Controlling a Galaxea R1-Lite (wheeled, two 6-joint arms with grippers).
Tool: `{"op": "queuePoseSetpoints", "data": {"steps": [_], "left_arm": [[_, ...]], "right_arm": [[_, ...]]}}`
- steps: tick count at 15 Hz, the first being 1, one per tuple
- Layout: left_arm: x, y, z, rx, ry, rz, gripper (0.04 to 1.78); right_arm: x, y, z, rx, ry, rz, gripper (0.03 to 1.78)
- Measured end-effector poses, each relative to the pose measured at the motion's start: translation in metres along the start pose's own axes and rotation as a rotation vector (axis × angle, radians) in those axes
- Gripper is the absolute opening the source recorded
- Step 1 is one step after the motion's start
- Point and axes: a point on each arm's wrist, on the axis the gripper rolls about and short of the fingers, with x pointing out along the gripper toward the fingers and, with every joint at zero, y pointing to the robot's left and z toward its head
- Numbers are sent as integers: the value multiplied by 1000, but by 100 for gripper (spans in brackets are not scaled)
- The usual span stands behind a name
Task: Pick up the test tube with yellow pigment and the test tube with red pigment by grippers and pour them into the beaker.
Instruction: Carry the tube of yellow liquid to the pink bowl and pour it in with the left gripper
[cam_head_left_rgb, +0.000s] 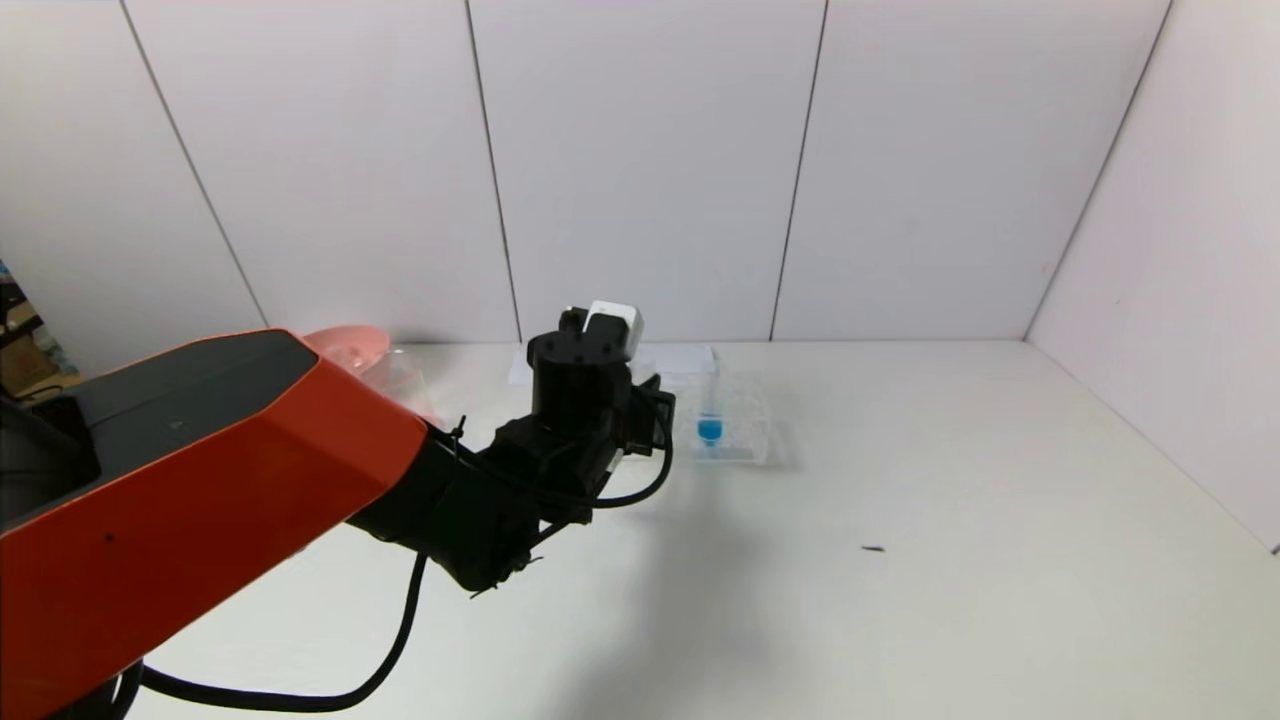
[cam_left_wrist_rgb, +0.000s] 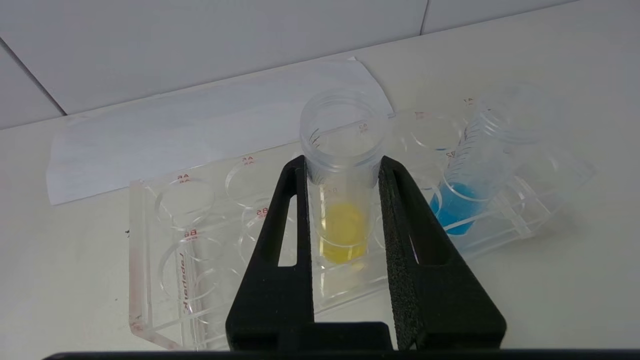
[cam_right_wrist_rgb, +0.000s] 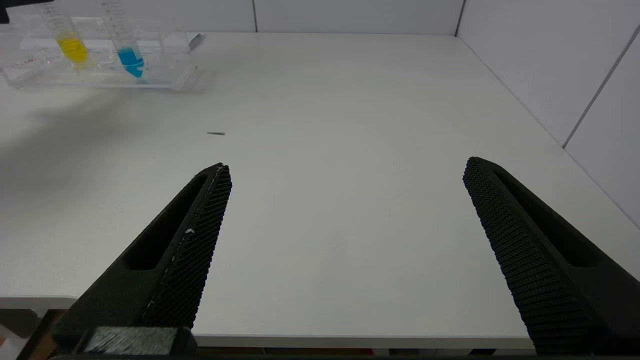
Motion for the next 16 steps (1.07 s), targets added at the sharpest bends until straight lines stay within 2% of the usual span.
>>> {"op": "queuePoseSetpoints", "data": {"steps": [16], "left_arm": [[-21,3,61,44,-42,-7,44]], "right_arm": [[0,0,0,0,0,0,170]]}}
